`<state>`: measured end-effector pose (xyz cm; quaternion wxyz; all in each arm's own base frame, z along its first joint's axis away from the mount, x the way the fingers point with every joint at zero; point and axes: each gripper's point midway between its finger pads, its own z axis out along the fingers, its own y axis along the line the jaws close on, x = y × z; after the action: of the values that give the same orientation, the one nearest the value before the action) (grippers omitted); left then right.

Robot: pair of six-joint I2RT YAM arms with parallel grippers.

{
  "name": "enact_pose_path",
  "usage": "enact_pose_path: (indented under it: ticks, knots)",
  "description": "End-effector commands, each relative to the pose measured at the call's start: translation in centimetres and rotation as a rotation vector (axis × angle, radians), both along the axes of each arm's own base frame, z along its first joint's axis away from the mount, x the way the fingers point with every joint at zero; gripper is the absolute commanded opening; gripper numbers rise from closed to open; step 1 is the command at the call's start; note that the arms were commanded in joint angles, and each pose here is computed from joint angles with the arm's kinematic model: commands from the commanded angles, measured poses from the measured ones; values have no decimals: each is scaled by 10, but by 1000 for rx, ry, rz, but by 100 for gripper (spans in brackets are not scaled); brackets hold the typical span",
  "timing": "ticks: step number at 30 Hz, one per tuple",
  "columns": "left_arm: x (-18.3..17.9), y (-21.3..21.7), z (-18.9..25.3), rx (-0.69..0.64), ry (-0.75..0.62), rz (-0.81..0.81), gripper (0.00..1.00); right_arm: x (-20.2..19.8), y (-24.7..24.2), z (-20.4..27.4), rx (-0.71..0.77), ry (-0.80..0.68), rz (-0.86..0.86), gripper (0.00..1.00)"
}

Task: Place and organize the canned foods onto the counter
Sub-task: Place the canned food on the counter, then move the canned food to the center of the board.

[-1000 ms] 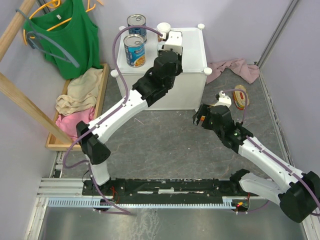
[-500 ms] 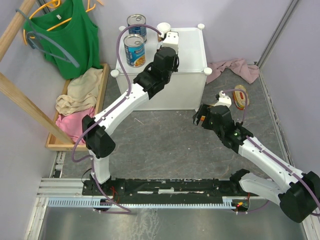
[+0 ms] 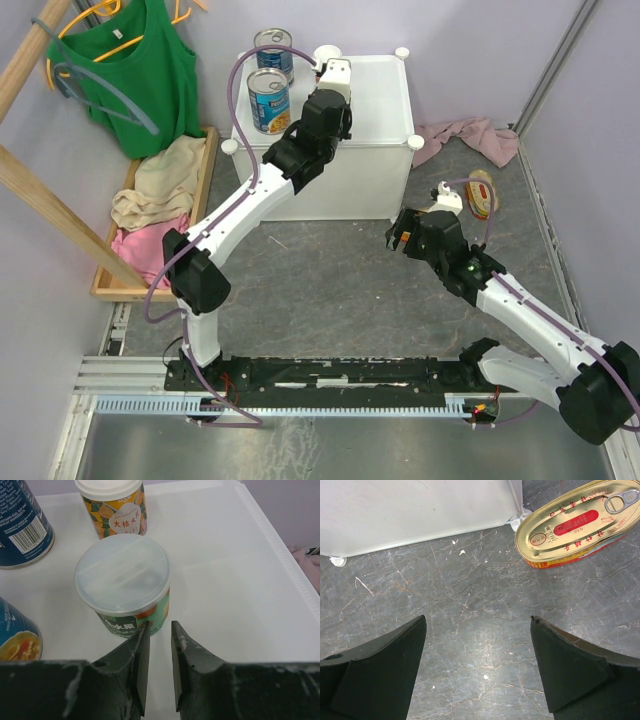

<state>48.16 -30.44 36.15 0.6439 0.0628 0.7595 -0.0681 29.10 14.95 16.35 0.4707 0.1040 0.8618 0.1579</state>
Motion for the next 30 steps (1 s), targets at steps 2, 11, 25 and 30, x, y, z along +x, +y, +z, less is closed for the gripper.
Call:
enact_pose_path:
  ticks: [2,11,25,30]
  knots:
    - [8,1,26,-89,-53,13,30,6,0,7,3,-29,-7,92]
    - [10,5,27,-98,-51,16,30,6,0,8,4,-30,-7,92]
    - [-39,-23,47,-179,-37,-170,38,3,-17,11,-63,-25,-55,93]
    - [-77,-34,50,-170,-35,-220,43,-1,-30,12,-93,-22,-102,94]
